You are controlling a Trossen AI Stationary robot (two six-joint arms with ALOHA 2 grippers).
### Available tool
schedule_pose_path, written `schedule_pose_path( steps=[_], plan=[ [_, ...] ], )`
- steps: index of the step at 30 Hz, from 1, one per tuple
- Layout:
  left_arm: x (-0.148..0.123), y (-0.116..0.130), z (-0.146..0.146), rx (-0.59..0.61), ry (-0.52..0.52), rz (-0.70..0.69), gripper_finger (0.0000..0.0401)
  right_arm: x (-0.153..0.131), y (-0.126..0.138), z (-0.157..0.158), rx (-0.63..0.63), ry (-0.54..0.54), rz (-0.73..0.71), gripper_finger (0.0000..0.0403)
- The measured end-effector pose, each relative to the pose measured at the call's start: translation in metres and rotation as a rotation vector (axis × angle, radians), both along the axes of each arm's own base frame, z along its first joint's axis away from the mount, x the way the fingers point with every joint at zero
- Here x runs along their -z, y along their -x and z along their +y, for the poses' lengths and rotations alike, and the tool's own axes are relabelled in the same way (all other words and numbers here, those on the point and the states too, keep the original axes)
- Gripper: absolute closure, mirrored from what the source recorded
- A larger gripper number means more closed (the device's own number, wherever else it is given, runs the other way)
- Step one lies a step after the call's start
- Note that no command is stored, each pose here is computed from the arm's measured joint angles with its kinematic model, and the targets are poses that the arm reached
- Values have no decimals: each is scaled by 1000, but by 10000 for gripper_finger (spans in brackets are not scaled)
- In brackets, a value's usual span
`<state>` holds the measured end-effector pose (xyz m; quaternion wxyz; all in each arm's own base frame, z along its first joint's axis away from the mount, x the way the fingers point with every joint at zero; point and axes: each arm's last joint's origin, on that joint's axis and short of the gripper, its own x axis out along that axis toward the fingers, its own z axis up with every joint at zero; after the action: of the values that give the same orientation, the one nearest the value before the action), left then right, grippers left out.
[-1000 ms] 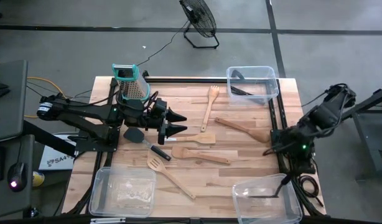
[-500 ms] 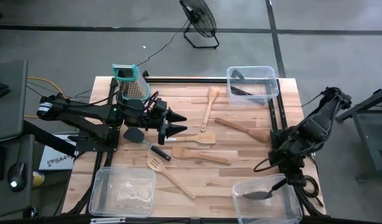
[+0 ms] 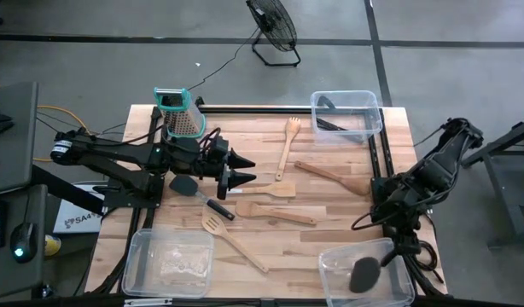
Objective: Pick & Place Kitchen Items
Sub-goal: Put the top black spatula into the bottom right transparent bin, then put the black spatula into the transparent bin
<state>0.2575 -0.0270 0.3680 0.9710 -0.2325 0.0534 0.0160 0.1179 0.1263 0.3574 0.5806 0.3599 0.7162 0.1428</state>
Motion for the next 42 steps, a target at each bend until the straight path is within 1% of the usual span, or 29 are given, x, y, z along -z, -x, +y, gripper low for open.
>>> schedule_pose_path(
  steps=[4, 11, 14, 20, 24, 27, 30, 35, 39, 42],
  plan=[
    [0, 0, 0, 1, -7, -1, 174, -1, 2, -1, 3, -16, 20, 209],
    [0, 0, 0, 0, -18, 0, 174, -2, 3, -1, -29, -61, 61, 150],
    [0, 0, 0, -4, -27, -1, 174, -1, 1, -4, -29, -46, 46, 140],
    [2, 0, 2, -52, -50, 18, 174, 0, -4, -20, 13, 69, -103, 144],
    [5, 1, 4, -117, -57, 49, 174, 1, -14, -35, 71, 185, -245, 146],
    [9, 2, 9, -158, -67, 99, 174, 2, -21, -46, 100, 295, -341, 146],
    [15, 2, 17, -179, -46, 154, 174, 2, -27, -56, 121, 391, -406, 147],
    [25, 5, 37, -145, 7, 270, 174, 3, -35, -76, 185, 517, -454, 147],
    [39, 13, 53, -120, 44, 432, 174, 2, -40, -91, 216, 580, -479, 147],
    [51, 21, 61, -87, 54, 574, 174, 1, -44, -103, 237, 617, -509, 147]
  ],
)
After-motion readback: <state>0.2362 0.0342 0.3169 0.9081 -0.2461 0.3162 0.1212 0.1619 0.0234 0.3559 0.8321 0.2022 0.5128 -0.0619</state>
